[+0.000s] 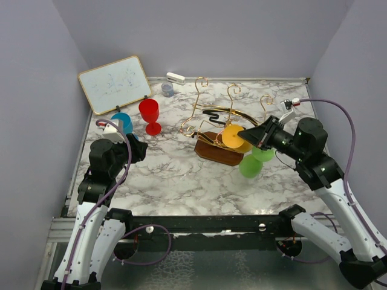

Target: Take the wine glass off the wine glass rack

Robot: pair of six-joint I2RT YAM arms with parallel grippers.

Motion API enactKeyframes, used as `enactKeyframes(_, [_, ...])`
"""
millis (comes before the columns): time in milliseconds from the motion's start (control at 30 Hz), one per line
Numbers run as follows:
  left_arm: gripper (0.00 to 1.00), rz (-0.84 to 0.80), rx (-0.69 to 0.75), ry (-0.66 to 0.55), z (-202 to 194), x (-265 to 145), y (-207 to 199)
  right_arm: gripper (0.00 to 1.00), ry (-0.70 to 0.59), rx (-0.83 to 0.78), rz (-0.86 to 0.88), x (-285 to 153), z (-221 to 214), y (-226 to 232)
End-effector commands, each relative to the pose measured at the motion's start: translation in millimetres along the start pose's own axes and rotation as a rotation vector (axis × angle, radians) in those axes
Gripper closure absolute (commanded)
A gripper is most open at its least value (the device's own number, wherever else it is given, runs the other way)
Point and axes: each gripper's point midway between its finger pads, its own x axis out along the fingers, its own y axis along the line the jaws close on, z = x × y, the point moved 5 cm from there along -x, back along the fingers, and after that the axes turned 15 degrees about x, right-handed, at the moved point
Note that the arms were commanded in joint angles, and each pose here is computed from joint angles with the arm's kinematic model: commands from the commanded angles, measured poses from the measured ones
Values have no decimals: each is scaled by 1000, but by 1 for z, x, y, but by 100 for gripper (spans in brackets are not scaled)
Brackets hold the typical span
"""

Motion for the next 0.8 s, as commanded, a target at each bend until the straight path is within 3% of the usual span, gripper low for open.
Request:
enactKeyframes(0, [50,-33,-3,-10,2,0,-5,99,52,-21,35,-9,-9,4])
enactKeyframes(300, [50,-35,-3,-3,0,1,-5,99,349,-48,136,-21,-39,16])
enactKeyframes(600, [50,-32,-5,-3,0,1,-5,99,537,-79,203,-36,-59,14])
enactKeyframes(767, [50,-31,-6,-3,1,1,-5,99,623,-90,325,-45,-65,28])
